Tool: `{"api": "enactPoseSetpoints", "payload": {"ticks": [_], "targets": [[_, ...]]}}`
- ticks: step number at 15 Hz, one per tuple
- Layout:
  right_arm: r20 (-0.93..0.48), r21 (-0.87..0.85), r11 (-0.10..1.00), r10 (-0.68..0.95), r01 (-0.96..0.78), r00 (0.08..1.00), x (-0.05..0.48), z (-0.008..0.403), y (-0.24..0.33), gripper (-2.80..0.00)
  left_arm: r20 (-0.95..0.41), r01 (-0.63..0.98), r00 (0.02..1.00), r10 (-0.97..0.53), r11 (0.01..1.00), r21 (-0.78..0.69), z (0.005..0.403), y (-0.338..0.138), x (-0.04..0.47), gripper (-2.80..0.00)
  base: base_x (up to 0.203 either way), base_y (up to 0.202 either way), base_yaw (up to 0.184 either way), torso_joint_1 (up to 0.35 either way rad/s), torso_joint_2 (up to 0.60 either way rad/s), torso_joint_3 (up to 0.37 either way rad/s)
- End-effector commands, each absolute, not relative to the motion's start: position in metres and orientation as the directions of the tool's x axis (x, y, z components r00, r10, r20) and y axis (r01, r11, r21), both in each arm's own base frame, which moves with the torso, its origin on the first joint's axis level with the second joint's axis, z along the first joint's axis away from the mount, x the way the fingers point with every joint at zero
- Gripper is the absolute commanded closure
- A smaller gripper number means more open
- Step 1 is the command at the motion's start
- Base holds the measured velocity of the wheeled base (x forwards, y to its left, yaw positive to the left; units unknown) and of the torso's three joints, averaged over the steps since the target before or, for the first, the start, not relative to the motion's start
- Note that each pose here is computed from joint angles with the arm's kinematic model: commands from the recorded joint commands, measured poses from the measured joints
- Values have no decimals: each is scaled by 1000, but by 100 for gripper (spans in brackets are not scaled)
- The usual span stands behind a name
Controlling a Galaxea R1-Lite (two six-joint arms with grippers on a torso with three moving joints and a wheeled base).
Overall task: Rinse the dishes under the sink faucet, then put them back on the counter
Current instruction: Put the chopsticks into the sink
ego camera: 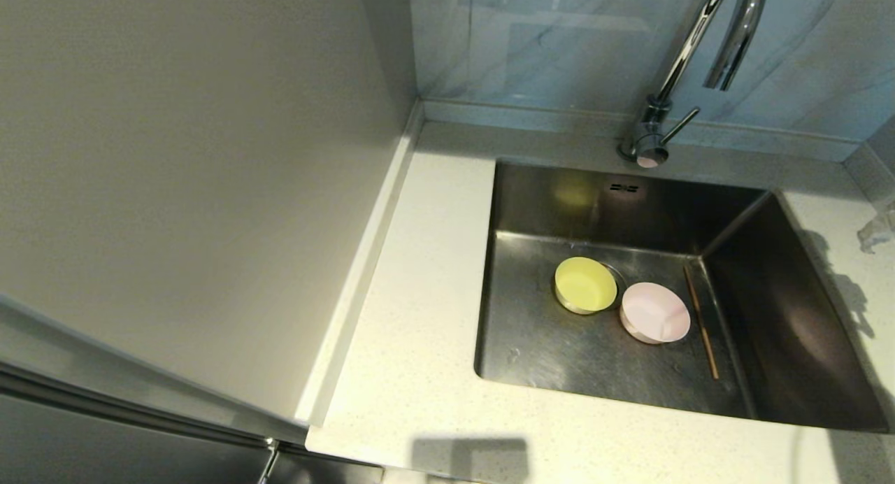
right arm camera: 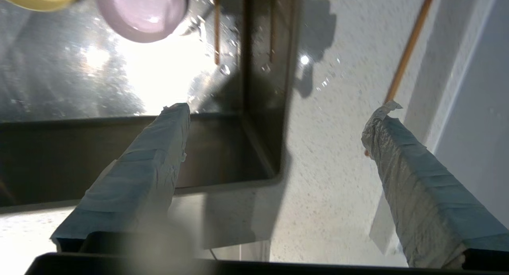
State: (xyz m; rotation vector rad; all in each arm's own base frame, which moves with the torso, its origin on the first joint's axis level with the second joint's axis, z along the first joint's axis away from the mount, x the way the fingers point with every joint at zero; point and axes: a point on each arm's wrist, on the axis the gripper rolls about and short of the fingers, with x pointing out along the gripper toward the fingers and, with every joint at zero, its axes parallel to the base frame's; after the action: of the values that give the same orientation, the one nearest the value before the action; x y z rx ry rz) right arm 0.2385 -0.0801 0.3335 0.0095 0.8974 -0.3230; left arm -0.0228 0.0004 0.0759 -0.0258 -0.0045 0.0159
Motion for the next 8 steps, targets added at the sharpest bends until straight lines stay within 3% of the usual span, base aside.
{"api": "enactPoseSetpoints", "payload": {"ticks": [1, 8], "targets": [[-795, -126, 945, -279, 303, 539, 242, 324, -89, -280, 8, -17, 1000, 17, 1000, -26, 76, 0, -23, 0, 0, 0, 0, 0, 0, 0], [-872, -120, 876, -318, 468, 372, 263, 280, -161, -280, 8, -17, 1000, 17, 1000, -26, 76, 0, -23, 0, 0, 0, 0, 0, 0, 0]]}}
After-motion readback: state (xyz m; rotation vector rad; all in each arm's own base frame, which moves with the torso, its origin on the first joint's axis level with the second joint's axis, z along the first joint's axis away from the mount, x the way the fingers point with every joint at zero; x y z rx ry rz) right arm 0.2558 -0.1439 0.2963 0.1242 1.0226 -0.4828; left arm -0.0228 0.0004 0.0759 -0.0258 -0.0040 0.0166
